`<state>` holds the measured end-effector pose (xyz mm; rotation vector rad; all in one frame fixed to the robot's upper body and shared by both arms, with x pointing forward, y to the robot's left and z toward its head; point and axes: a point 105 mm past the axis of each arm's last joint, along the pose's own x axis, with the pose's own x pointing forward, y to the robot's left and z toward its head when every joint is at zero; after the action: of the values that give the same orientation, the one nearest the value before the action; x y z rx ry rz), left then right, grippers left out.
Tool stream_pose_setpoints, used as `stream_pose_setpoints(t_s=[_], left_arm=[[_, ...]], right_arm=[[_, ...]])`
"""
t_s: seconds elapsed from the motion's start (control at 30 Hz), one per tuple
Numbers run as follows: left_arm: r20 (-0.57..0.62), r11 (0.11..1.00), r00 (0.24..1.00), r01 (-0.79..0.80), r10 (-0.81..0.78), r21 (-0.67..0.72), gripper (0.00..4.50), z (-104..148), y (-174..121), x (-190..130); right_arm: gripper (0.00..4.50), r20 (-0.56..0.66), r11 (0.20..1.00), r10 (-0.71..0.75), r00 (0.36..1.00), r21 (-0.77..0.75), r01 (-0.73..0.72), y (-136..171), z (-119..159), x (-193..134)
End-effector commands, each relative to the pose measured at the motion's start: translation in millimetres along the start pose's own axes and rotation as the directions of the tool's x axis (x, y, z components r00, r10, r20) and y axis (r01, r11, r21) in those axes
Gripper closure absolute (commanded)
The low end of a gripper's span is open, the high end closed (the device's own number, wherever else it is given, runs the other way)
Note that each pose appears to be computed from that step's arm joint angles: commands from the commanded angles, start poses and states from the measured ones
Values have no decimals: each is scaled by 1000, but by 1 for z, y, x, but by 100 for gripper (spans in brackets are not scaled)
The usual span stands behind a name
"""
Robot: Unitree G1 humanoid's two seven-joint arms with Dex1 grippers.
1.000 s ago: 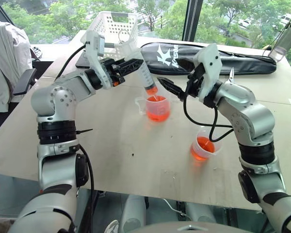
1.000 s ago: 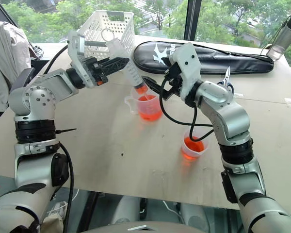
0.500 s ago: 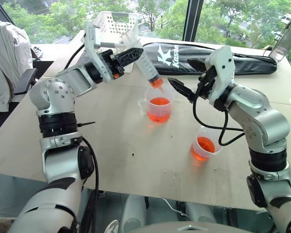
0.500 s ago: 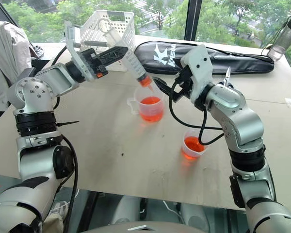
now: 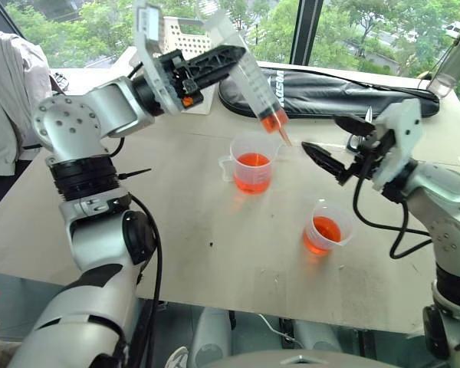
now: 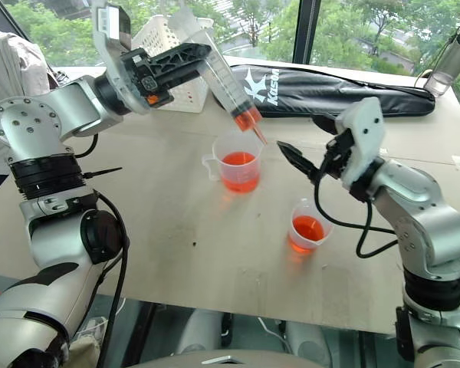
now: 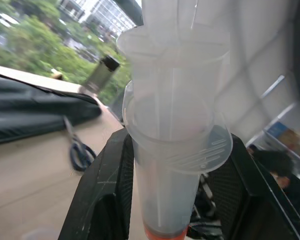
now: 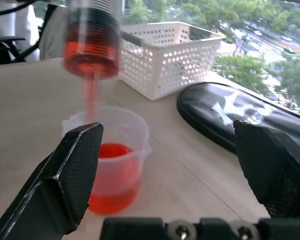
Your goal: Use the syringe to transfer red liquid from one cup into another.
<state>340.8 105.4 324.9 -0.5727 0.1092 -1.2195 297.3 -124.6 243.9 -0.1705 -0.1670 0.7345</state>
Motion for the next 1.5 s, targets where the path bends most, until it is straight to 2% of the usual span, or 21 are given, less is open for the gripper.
stream_pose_setpoints(t_s=[0.03,0.17,0.3,0.47,0.63,0.73,0.83,1.17,1.37,1.5], left_arm=[[-80,993,992,107,-102,59,298,-13,-24,21],[-138,982,977,175,-163,75,298,-30,-32,39],[-244,957,944,259,-222,133,298,-54,-38,58],[-335,912,896,366,-293,183,298,-73,-46,69],[-439,831,837,476,-328,287,298,-93,-52,78],[-515,741,797,545,-314,391,298,-107,-50,82],[-522,717,782,576,-341,393,298,-112,-53,86],[-570,649,732,645,-374,403,298,-124,-58,90],[-594,620,713,668,-374,411,298,-131,-59,92],[-599,612,710,671,-369,418,298,-134,-58,93]], right_arm=[[0,19,995,-86,996,-50,87,-13,13,-27],[0,-79,990,-140,987,-48,136,-23,3,-60],[0,-219,994,-108,970,-33,103,-14,-5,-99],[0,-268,992,-130,955,-34,125,-13,-5,-118],[0,-253,987,-161,954,-50,153,-16,1,-120],[0,-241,986,-164,957,-47,157,-17,6,-120],[0,-208,991,-134,969,-6,136,-13,15,-118],[0,-61,996,73,995,63,-69,4,65,-89],[0,-21,976,174,985,136,-170,15,76,-74],[0,3,968,188,982,168,-186,18,78,-70]])
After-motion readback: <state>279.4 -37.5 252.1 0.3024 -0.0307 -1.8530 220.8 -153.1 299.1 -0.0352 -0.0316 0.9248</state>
